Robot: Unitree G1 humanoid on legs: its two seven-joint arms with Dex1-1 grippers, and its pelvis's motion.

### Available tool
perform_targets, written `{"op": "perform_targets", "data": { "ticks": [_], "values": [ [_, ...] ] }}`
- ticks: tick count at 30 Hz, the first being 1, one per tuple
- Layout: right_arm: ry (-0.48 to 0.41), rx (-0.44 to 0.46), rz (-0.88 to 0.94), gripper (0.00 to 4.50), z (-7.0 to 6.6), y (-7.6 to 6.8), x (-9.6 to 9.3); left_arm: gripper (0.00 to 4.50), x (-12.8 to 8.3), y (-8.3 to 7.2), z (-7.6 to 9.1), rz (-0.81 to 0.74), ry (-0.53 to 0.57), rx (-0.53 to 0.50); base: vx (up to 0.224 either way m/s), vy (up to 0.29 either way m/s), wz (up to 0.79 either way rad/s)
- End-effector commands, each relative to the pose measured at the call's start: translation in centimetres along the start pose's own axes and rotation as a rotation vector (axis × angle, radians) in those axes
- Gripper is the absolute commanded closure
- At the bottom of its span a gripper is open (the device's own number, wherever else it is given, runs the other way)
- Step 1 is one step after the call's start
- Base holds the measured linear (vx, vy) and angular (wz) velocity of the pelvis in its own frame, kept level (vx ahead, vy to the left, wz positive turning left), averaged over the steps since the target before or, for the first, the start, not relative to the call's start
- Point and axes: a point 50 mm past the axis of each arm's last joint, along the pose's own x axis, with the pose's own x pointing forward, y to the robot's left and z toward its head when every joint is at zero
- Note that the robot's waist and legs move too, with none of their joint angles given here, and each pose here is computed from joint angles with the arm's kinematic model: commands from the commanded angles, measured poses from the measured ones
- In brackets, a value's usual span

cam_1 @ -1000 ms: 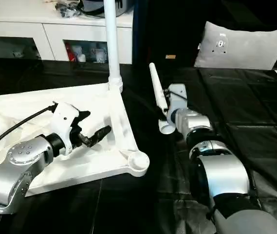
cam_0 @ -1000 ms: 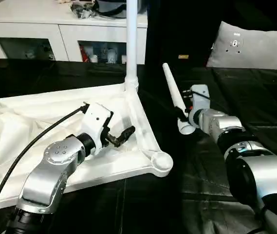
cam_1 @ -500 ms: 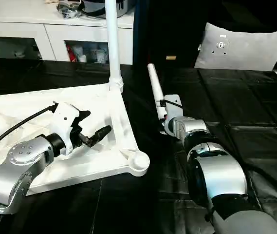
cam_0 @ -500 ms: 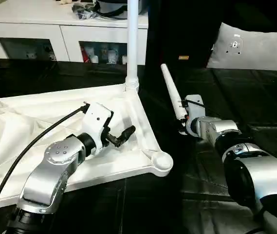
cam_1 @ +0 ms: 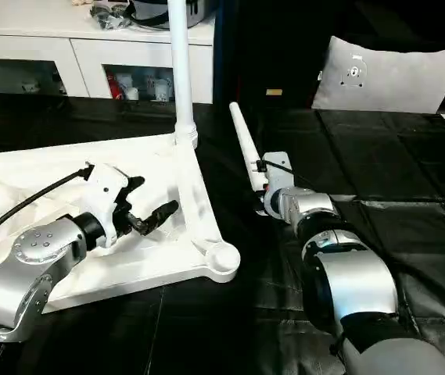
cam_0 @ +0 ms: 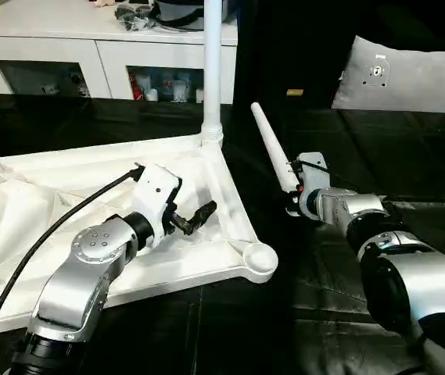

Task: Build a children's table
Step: Insert table leg to table base

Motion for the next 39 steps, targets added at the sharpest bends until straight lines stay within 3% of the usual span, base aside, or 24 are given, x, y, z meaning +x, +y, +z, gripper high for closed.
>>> {"op": "perform_targets", "data": {
  "ticks": [1, 7, 11, 13, 14, 15, 16, 19, 23, 24, 30, 34, 35, 36, 37, 38, 39],
  "values": [
    [-0.038, 0.046, -0.008, 1.68, -0.1, -0.4, -0.1, 0.00, -0.1, 0.0, 0.0, -0.003, 0.001, 0.012, 0.000, 0.000, 0.00],
    [-0.194, 0.120, 0.024, 1.69, 1.3, -1.2, -0.6, 0.00, -0.2, 0.1, 0.0, 0.000, -0.004, 0.017, 0.000, 0.000, 0.00],
    [-0.424, 0.215, 0.030, 1.70, 3.3, -2.4, -1.8, 0.00, -0.1, 0.1, 0.3, 0.001, -0.026, 0.016, 0.000, 0.000, 0.00],
    [-0.492, 0.241, 0.034, 1.71, 3.7, -2.7, -2.2, 0.00, 0.1, 0.1, 0.4, 0.001, -0.032, 0.014, 0.000, 0.000, 0.00],
    [-0.621, 0.266, 0.070, 1.71, 4.3, -2.9, -3.1, 0.00, 0.4, 0.0, 0.7, -0.001, -0.050, 0.011, 0.000, 0.000, 0.00],
    [-0.621, 0.266, 0.070, 1.71, 4.3, -2.9, -3.1, 0.00, 0.4, 0.0, 0.7, -0.001, -0.050, 0.011, 0.000, 0.000, 0.00],
    [-0.720, 0.289, 0.116, 1.72, 4.7, -2.9, -4.0, 0.00, 0.7, 0.0, 1.2, 0.003, -0.081, -0.008, 0.000, 0.000, 0.00],
    [-0.862, 0.362, 0.214, 1.72, 5.5, -2.7, -5.8, 0.00, 1.1, 0.1, 2.2, 0.008, -0.138, -0.041, 0.000, 0.000, 0.00],
    [-0.883, 0.372, 0.195, 1.73, 5.4, -3.0, -6.4, 0.00, 1.3, 0.2, 2.6, 0.011, -0.157, -0.049, 0.000, 0.000, 0.00],
    [-0.878, 0.339, 0.189, 1.73, 5.0, -3.0, -6.7, 0.00, 1.2, 0.0, 2.5, 0.007, -0.153, -0.042, 0.000, 0.000, 0.00],
    [-0.946, 0.340, 0.341, 1.73, 4.9, -1.4, -8.4, 0.00, 1.3, 0.0, 3.1, 0.008, -0.197, -0.070, 0.000, 0.000, 0.00],
    [-1.036, 0.401, 0.574, 1.73, 6.0, 0.5, -10.8, 0.00, 1.8, -0.1, 6.4, -0.049, -0.366, -0.219, 0.000, 0.000, 0.00],
    [-1.036, 0.401, 0.574, 1.73, 6.0, 0.5, -10.8, 0.00, 1.8, -0.1, 6.4, -0.049, -0.366, -0.219, 0.000, 0.000, 0.00],
    [-1.049, 0.390, 0.662, 1.73, 6.2, 1.4, -11.6, 0.00, 2.0, -0.2, 8.1, -0.094, -0.453, -0.301, 0.000, 0.000, 0.00],
    [-1.049, 0.390, 0.662, 1.73, 6.2, 1.4, -11.6, 0.00, 2.0, -0.2, 8.1, -0.094, -0.453, -0.301, 0.000, 0.000, 0.00],
    [-1.049, 0.369, 0.735, 1.73, 6.4, 2.3, -12.2, 0.00, 2.2, -0.1, 9.8, -0.135, -0.532, -0.377, 0.000, 0.000, 0.00],
    [-1.047, 0.362, 0.757, 1.73, 6.4, 2.6, -12.4, 0.00, 2.3, -0.1, 10.3, -0.146, -0.555, -0.399, 0.000, 0.000, 0.00]
  ]
}}
